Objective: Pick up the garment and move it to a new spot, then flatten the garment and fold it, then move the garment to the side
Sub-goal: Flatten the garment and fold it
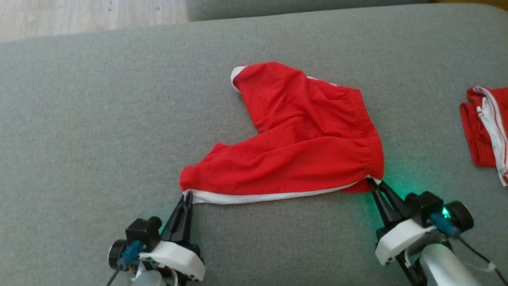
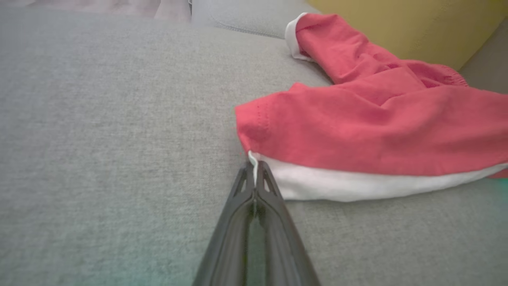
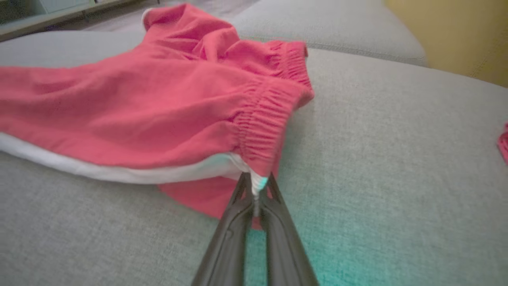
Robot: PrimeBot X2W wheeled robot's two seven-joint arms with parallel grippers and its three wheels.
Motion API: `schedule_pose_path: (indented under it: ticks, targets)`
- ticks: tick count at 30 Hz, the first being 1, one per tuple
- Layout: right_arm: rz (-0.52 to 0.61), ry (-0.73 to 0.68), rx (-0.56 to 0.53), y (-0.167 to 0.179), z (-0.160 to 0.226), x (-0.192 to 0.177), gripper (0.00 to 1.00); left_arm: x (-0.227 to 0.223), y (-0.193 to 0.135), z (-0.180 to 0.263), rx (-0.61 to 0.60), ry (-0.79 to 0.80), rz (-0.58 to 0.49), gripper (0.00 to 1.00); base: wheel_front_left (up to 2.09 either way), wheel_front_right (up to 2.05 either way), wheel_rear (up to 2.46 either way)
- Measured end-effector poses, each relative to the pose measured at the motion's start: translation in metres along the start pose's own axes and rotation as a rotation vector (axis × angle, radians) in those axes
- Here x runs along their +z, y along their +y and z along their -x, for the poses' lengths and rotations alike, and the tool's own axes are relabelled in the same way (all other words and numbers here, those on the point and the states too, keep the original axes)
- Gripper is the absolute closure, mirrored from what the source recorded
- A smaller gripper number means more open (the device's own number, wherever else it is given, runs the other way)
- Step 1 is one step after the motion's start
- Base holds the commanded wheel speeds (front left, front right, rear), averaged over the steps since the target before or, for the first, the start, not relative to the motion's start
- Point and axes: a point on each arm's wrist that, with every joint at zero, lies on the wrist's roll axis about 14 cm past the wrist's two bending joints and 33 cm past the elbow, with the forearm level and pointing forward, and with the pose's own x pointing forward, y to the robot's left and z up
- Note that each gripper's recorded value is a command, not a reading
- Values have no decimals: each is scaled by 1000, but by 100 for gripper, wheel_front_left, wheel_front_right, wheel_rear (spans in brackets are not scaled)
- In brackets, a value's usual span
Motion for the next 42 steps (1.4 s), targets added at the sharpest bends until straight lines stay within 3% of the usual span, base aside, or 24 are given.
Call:
schedule_pose_path:
  ticks: [4,8,18,23,32,36,42]
  targets:
    - [-45,-96,-39,-8,1,29,100,19,-9,2,-29,-59,-16,100,0,0,0]
    - [-50,-224,-31,-5,6,71,100,68,-17,8,-61,-206,-68,100,0,0,0]
    - [21,-602,95,10,27,215,100,249,-23,53,-104,-673,-373,100,0,0,0]
    - [91,-703,160,13,40,281,100,306,-25,69,-87,-755,-494,100,0,0,0]
    - [166,-604,223,15,-4,299,100,335,-12,24,-27,-661,-555,100,0,0,0]
    - [254,-609,168,-3,-32,310,100,347,5,3,51,-675,-553,100,0,0,0]
    - [347,-756,32,-40,-60,364,100,400,6,-11,111,-860,-576,100,0,0,0]
